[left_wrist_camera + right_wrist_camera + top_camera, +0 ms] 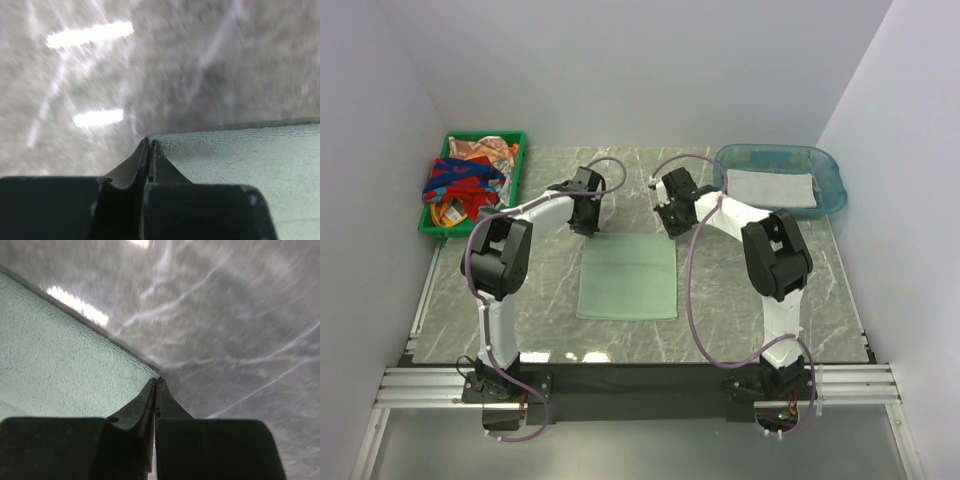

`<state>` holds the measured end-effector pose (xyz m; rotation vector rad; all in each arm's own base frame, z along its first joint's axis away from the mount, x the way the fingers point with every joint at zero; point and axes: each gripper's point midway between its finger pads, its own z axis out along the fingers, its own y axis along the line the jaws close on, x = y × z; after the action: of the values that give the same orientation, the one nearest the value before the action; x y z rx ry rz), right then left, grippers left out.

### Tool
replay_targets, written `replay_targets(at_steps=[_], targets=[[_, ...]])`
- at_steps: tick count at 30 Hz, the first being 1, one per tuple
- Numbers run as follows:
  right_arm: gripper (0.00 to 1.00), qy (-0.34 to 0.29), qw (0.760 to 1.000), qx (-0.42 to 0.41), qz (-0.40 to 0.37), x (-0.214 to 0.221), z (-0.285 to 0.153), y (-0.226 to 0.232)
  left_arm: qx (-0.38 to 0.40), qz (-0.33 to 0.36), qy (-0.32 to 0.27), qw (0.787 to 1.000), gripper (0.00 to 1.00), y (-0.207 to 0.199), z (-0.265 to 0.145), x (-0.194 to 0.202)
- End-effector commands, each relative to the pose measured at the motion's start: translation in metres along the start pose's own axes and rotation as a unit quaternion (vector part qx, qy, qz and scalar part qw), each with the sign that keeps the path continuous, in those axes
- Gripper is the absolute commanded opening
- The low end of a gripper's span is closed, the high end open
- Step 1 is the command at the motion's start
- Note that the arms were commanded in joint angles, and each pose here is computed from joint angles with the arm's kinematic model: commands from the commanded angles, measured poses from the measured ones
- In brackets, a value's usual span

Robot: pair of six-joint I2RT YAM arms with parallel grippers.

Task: Fold and stack the towels
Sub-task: Fold the towel

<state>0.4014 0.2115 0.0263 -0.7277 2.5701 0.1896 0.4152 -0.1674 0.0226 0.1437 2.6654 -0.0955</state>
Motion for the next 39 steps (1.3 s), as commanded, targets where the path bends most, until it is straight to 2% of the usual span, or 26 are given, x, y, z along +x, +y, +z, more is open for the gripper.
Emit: replay_targets(at_steps=[1, 6, 10, 17, 39], targets=[[0.00, -0.053, 0.998, 0.041, -0.016, -0.042, -0.004, -0.021, -0.045, 0.005, -0.044, 0.998, 0.01, 0.025, 0.008, -0.030], [0.00, -0.092, 0.992, 0.083, -0.028, -0.069, -0.014, -0.041, -0.062, -0.012, -0.091, 0.994, 0.01, 0.037, 0.003, -0.057], [0.00, -0.140, 0.985, 0.099, -0.033, -0.086, -0.035, -0.046, -0.064, -0.026, -0.141, 0.988, 0.01, 0.044, -0.020, -0.075], [0.00, -0.166, 0.980, 0.106, -0.034, -0.083, -0.054, -0.046, -0.042, -0.036, -0.184, 0.981, 0.01, 0.042, -0.055, -0.077], [0.00, -0.204, 0.974, 0.097, -0.007, -0.035, -0.098, -0.020, 0.017, -0.110, -0.185, 0.976, 0.01, 0.033, -0.101, -0.026]])
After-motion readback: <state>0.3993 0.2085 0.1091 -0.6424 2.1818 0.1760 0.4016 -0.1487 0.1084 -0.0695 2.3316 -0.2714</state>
